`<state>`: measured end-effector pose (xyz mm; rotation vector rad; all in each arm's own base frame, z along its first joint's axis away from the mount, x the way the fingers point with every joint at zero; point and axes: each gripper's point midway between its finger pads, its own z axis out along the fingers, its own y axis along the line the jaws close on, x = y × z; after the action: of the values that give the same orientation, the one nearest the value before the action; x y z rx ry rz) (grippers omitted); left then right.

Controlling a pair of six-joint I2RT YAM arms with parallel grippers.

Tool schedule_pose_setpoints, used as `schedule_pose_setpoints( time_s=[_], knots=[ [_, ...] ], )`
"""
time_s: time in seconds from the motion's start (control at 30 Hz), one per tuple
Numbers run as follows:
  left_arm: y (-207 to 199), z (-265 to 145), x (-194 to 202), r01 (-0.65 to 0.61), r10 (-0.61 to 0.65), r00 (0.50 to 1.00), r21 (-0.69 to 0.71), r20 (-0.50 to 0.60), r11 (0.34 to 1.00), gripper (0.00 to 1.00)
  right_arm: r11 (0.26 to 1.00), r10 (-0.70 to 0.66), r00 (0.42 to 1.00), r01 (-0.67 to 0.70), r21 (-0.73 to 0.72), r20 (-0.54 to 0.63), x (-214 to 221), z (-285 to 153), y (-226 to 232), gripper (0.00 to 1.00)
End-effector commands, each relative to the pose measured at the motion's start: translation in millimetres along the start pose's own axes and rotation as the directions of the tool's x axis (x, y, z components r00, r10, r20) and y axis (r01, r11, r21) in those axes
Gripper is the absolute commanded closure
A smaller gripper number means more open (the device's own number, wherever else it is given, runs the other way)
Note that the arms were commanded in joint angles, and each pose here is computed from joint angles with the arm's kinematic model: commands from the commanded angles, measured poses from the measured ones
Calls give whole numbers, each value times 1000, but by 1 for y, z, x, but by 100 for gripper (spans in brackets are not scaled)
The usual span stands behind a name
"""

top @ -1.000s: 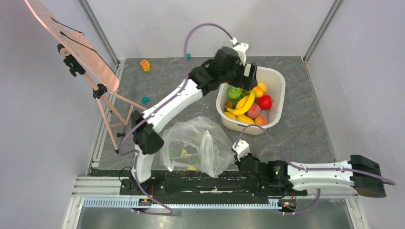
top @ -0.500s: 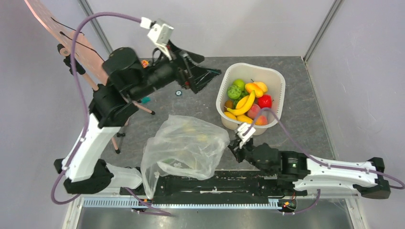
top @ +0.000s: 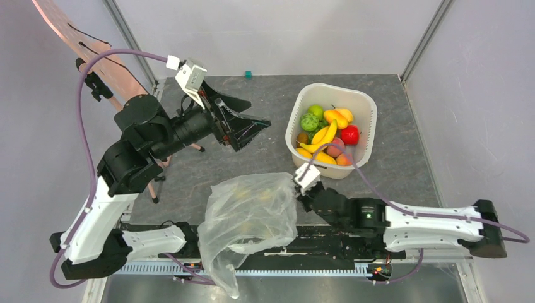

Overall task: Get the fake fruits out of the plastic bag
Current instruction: Place the plastic bag at the center of the board, then reset both arms

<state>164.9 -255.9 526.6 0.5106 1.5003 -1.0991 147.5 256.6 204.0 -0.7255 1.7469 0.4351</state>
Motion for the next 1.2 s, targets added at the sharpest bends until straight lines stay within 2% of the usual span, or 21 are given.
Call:
schedule_pose_setpoints(
  time_s=[0.0,0.13,0.37,0.4,0.47,0.53,0.63,0.73,0.9,1.03,1.17],
  knots=[
    [6,-7,5,36,-36,999,-31,7,999,0,988,-69,998,69,135,-8,-23,18,-11,97],
    [7,-16,8,42,-41,999,-42,8,998,0,979,-55,998,56,195,-7,-54,42,-33,97],
    [11,-37,5,39,-37,999,-75,38,996,0,981,25,993,-48,190,119,-124,79,-65,92],
    [11,-40,5,39,-36,998,-77,41,996,0,979,25,993,-47,197,112,-127,87,-67,89],
    [12,-45,6,44,-40,998,-88,50,995,0,984,30,994,-47,172,104,-135,104,-65,75],
    [16,-50,8,49,-43,997,-106,61,993,0,992,26,997,-35,124,74,-132,124,-58,55],
    [23,-56,17,53,-46,998,-134,52,990,0,996,20,999,-23,84,44,-131,132,-51,32],
    [30,-60,32,63,-58,998,-156,37,986,0,994,29,997,-36,100,75,-129,117,-58,24],
    [50,-56,69,90,-96,995,-216,-19,972,0,977,61,992,-82,198,110,-113,74,-86,16],
    [65,-52,103,132,-152,987,-259,-58,957,0,958,92,990,-117,261,105,-87,40,-104,2],
    [76,-48,146,198,-224,972,-259,-72,945,0,941,128,988,-148,306,85,-58,12,-117,2]
  ],
)
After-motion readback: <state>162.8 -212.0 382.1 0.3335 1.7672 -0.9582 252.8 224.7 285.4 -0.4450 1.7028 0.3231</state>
